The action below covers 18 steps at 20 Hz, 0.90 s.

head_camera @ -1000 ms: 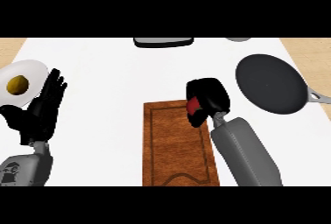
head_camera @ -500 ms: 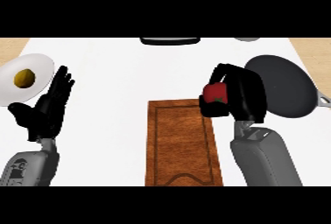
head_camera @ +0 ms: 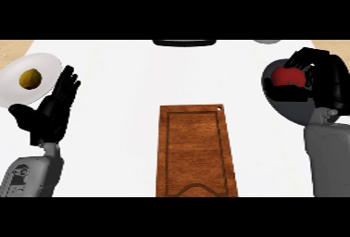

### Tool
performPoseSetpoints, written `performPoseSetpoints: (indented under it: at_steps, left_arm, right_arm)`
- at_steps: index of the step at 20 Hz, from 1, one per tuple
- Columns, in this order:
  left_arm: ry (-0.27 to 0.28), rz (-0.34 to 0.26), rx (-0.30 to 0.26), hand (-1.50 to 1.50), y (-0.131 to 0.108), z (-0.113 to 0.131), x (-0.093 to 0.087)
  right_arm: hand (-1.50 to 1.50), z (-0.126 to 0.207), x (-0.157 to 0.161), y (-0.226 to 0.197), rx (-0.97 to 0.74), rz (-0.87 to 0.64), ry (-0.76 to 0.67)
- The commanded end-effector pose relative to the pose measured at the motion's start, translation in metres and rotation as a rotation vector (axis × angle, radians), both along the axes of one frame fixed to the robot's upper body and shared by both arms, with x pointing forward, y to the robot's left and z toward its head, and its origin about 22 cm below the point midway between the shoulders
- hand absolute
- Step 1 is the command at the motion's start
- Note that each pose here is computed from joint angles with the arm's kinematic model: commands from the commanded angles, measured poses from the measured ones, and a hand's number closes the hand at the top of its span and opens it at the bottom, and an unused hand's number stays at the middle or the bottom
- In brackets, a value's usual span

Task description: Pick the tomato from the cutting board and place it in the pan

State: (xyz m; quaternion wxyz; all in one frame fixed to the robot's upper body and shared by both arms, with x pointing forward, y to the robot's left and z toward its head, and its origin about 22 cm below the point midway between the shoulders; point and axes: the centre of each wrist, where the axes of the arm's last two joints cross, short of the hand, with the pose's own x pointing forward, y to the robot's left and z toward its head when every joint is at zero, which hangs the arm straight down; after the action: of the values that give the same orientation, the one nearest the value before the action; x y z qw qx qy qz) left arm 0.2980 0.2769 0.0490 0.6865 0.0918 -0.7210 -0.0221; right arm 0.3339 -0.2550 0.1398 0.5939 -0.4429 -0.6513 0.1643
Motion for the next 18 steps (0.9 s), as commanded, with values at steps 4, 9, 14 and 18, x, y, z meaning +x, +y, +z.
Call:
performPoseSetpoints:
  at_steps: [4, 9, 14, 18]
  left_arm:
    - [-0.013, -0.011, -0.013, 0.00, -0.002, -0.003, 0.002]
    - [-0.029, -0.046, 0.017, 0.00, -0.008, 0.005, -0.008]
    - [-0.037, -0.052, -0.006, 0.00, -0.021, 0.009, 0.009]
    - [-0.037, -0.074, -0.013, 0.00, -0.033, -0.001, 0.006]
  right_arm:
    - [1.50, -0.047, 0.016, -0.093, -0.051, -0.073, -0.006]
    - [1.50, -0.034, 0.030, -0.160, -0.193, -0.226, 0.016]
    - [1.50, -0.071, 0.035, -0.175, -0.155, -0.232, 0.009]
    - [1.50, -0.078, 0.030, -0.189, -0.151, -0.244, 0.009]
